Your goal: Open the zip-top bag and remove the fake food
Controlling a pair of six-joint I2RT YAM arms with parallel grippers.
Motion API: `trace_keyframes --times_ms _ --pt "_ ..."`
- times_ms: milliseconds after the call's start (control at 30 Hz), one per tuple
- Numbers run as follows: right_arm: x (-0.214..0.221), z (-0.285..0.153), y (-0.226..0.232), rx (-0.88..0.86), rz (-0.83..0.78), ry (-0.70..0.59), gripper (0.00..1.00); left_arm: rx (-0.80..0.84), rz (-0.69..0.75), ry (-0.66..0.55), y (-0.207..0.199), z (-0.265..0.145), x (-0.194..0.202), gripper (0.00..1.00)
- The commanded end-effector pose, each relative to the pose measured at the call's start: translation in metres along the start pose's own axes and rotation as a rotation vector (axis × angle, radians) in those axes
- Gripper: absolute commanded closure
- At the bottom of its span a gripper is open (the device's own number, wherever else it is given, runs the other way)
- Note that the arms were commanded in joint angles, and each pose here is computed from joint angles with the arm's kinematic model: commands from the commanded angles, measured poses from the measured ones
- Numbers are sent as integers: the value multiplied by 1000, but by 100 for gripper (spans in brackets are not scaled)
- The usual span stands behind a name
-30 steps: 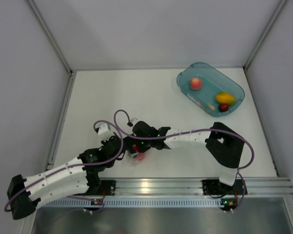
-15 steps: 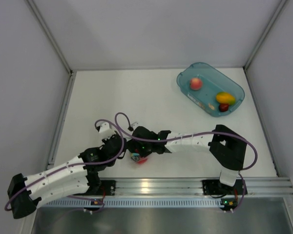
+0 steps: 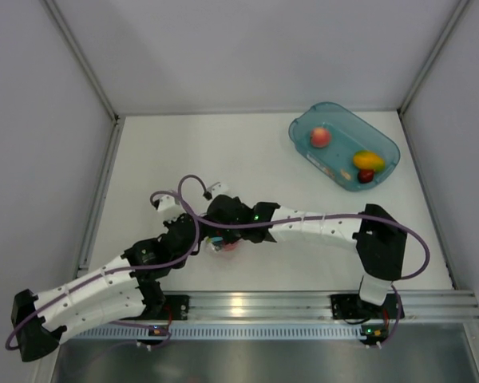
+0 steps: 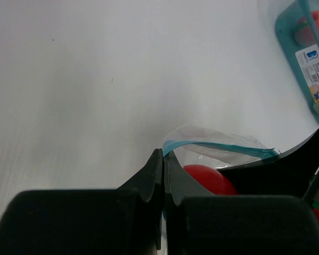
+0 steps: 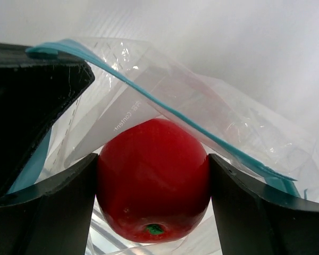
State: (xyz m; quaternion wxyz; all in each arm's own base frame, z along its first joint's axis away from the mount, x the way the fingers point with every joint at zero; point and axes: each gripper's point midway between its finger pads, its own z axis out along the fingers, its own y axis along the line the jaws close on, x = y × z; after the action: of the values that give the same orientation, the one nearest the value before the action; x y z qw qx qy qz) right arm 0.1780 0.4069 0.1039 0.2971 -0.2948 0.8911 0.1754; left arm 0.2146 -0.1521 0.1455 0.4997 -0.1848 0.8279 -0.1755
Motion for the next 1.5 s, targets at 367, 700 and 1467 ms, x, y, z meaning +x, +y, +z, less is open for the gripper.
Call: trace_keyframes --times_ms 367,700,1467 --pt "-80 -65 6 42 8 -355 61 63 -34 -82 -20 -5 -28 100" --pt "-86 -104 24 -165 -11 -473 64 39 -33 -104 -16 -3 -31 100" --pt "-139 -166 -332 598 385 -509 64 48 82 -73 -27 -1 -32 100"
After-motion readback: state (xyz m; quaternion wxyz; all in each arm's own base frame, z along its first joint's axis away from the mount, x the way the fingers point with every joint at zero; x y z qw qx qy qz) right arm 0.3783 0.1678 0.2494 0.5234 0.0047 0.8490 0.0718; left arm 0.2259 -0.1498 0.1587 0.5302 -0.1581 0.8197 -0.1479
